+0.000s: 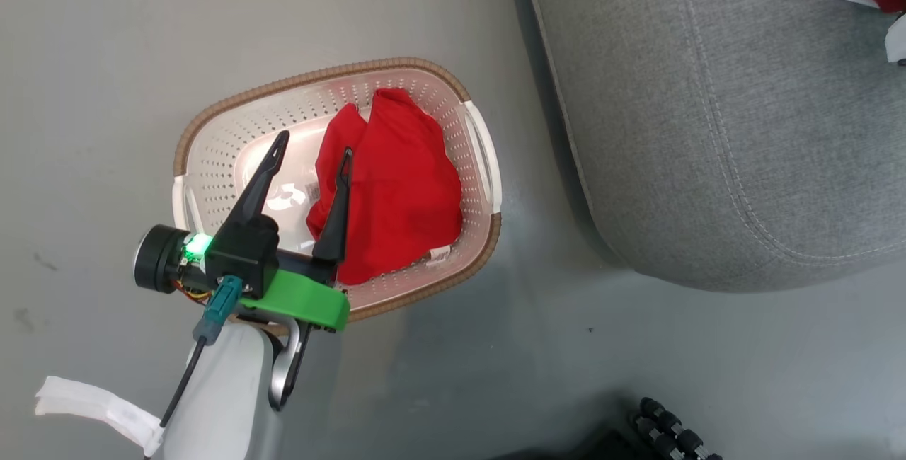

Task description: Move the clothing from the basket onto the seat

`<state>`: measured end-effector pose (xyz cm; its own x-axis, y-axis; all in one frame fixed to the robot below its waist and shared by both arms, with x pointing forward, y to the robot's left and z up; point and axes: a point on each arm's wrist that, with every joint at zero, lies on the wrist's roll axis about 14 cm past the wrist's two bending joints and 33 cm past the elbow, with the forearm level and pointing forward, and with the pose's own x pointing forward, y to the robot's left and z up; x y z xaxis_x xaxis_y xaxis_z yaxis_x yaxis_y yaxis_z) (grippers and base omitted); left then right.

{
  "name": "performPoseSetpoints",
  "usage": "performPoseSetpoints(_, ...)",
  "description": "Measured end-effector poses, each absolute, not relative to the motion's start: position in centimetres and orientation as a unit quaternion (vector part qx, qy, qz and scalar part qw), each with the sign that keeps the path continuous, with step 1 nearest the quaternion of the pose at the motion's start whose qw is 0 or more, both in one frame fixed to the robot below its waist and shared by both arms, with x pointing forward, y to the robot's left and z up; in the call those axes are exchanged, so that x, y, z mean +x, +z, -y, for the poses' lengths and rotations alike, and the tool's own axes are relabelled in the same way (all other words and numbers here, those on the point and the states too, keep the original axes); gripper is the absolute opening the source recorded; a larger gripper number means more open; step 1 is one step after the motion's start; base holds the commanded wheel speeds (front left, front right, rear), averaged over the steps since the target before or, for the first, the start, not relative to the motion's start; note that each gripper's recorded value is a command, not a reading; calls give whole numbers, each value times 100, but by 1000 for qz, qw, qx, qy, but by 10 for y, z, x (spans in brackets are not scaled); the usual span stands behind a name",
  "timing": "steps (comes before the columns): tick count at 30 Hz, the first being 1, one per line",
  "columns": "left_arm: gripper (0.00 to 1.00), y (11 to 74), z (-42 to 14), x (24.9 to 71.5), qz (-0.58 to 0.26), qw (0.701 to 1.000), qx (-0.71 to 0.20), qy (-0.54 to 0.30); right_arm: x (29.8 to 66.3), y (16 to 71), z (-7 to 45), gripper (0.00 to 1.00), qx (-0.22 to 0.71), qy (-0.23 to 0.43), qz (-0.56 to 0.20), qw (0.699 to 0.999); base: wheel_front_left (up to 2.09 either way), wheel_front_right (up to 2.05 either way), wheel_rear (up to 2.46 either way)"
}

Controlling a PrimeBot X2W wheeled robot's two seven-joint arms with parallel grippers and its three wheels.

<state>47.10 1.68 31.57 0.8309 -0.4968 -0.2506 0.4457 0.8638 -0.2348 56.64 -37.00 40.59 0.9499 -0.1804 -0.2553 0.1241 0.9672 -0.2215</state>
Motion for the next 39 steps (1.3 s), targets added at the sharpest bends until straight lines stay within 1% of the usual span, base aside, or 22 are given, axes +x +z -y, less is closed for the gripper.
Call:
performPoseSetpoints(7,100,333,-19,461,-146,955,-78,-248,551,430,371,100,-98,-80,-124,984,0,0,0)
performPoseSetpoints(14,100,367,-22,449,-123,959,-81,-244,521,467,374,100,-119,-71,-99,985,0,0,0)
performPoseSetpoints(19,100,392,-27,436,-106,961,-93,-236,496,499,375,100,-132,-65,-69,987,0,0,0)
performPoseSetpoints(24,100,418,-33,422,-84,966,-103,-222,474,540,366,100,-137,-57,-13,989,0,0,0)
performPoseSetpoints(27,100,438,-39,416,-62,970,-106,-209,461,566,346,100,-126,-39,35,991,0,0,0)
performPoseSetpoints(31,100,457,-50,409,-40,975,-104,-191,444,604,306,100,-137,6,107,985,0,0,0)
performPoseSetpoints(35,100,472,-66,400,-20,980,-105,-168,419,604,272,100,-123,39,128,983,0,0,0)
performPoseSetpoints(39,100,486,-86,391,0,985,-106,-137,404,602,244,100,-95,59,143,983,0,0,0)
